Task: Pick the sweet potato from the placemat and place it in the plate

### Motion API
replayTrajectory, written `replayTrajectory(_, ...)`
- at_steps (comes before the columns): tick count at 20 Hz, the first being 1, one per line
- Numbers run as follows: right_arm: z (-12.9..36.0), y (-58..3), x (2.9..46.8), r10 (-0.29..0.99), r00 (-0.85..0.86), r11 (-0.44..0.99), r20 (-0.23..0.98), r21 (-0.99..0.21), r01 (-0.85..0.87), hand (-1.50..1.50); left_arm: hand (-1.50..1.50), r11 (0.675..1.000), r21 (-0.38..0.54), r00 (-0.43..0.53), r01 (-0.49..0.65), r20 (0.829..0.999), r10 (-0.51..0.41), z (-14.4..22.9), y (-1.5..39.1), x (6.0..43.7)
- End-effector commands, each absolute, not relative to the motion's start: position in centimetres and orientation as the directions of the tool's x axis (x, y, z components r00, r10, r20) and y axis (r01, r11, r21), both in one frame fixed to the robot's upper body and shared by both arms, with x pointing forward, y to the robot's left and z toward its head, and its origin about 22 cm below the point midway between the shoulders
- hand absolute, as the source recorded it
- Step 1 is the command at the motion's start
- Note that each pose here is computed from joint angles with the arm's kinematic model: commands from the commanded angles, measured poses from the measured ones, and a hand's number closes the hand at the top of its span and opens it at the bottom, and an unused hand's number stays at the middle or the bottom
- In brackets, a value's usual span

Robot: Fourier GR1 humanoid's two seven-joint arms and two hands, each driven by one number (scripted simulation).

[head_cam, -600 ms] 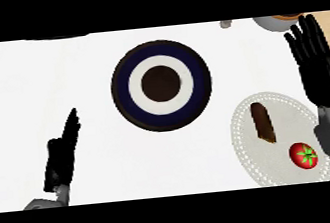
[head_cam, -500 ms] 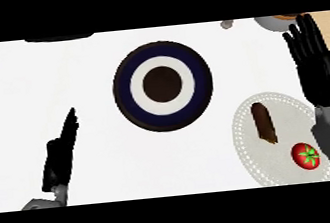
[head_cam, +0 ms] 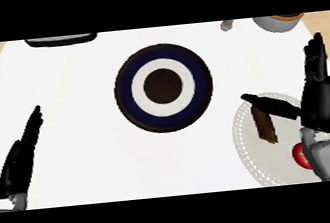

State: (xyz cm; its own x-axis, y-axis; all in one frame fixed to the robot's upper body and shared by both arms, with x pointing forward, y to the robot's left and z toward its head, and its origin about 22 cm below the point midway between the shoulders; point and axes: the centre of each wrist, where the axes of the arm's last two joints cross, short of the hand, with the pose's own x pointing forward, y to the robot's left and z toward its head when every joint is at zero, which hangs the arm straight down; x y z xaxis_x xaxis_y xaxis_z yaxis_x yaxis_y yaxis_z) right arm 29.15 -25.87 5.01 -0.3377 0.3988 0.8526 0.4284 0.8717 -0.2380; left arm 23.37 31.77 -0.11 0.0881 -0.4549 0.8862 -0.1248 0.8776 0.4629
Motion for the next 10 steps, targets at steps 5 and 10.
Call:
replayTrajectory(5,0.7,-19.0,20.5,0.526,-0.421,0.760,0.739,-0.187,0.622,-1.50,0.00,0.880,0.466,0.061,-0.094,0.885,-0.462,-0.5,33.9,20.6)
replayTrajectory(10,-0.3,-18.9,17.0,0.593,-0.277,0.766,0.756,-0.422,0.485,-1.50,0.00,0.871,0.476,0.044,-0.124,0.879,-0.475,1.0,33.3,21.3)
